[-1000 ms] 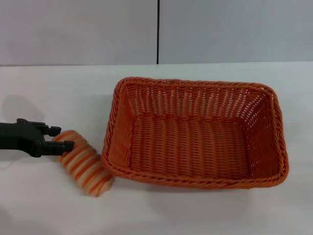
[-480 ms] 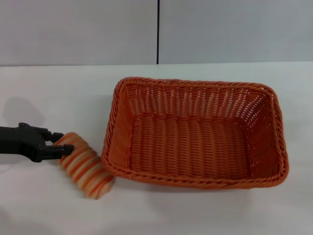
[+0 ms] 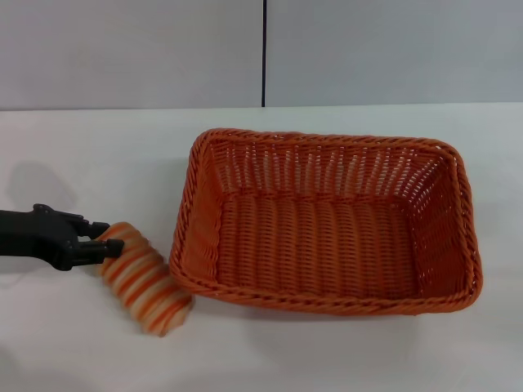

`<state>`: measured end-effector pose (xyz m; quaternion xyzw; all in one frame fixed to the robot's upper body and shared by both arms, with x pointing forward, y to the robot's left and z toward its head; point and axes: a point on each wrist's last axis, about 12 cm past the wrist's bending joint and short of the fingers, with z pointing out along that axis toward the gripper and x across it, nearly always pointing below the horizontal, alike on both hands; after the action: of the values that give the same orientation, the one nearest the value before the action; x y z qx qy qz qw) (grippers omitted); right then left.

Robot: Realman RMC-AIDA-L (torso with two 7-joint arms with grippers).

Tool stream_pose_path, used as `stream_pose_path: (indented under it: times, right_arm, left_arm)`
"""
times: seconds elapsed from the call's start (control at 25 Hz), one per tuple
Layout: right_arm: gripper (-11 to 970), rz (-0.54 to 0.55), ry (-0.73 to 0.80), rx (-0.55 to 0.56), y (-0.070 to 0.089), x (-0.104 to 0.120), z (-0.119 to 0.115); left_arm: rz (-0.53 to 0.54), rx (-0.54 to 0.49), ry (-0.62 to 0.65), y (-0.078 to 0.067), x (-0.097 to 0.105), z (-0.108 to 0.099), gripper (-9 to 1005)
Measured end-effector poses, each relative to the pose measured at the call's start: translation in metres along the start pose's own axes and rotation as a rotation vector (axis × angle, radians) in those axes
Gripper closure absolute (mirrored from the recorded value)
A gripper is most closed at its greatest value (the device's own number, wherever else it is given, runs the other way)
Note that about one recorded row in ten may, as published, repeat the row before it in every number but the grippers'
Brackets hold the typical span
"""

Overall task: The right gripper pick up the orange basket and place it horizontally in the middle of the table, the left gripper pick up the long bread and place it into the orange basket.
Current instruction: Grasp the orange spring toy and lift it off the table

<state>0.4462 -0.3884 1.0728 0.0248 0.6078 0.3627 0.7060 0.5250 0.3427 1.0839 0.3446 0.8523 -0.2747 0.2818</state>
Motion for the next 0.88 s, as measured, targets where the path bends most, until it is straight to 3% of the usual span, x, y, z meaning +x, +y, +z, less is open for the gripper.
stream_pose_path:
  times: [0.24,0.88]
  right_arm:
    - [403,0.0,-0.002,0.001,0.0002,-0.0003,-0.0012]
    - [402,-0.008,-0.028,0.01,-0.0014,-0.0054,-0.0048]
  left_arm:
    - [0.002,0.006,0.003,-0.0001,-0.0007,0.0006,629]
    - [0.005,0.012,-0.006,-0.0012,-0.0015,-0.0023,718]
